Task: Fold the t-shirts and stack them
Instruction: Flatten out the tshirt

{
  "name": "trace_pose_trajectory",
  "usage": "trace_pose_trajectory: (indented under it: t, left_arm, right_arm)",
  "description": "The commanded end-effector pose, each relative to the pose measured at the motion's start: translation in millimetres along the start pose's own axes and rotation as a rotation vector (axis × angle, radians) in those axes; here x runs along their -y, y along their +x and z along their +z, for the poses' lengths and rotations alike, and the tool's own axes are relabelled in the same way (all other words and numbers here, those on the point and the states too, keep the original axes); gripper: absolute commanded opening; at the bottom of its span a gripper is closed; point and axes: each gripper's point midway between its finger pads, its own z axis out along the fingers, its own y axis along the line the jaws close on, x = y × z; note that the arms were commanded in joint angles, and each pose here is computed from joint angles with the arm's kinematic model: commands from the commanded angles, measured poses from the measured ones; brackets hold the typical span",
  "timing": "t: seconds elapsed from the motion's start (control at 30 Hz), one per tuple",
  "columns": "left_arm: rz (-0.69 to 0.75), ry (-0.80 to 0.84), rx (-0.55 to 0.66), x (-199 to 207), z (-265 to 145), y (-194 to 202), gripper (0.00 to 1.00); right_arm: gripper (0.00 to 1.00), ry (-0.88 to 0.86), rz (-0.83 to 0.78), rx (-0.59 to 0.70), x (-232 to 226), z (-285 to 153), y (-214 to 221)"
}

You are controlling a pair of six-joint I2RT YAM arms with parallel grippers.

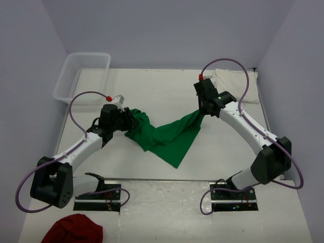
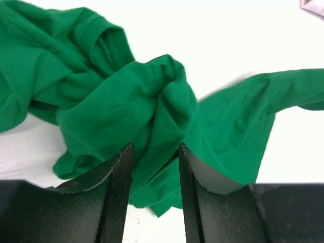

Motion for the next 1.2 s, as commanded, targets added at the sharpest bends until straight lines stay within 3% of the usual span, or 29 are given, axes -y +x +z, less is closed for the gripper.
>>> trace_pose_trajectory:
  t: [0.0,0.37,0.83,1.17]
  left_arm:
    - [0.016,0.123,0.07,25,-6,-19,0.43]
    - [0.012,0.162,0.015,24,7,-5,0.45]
    - [0.019,0.083,-0.008,7,14,-1,0.44]
    - [0.023,0.056,0.006,0,14,-6,0.22]
  right_arm:
    - [0.0,0.005,0.014,0.041,6,-13,-9]
    - [0.0,0.011,0.014,0.05,9,-18,-11]
    - [0.0,-0.009,0.024,0.059,7,-21,-15]
    - [0.0,-0.011,0.024,0.056,7,-21,-13]
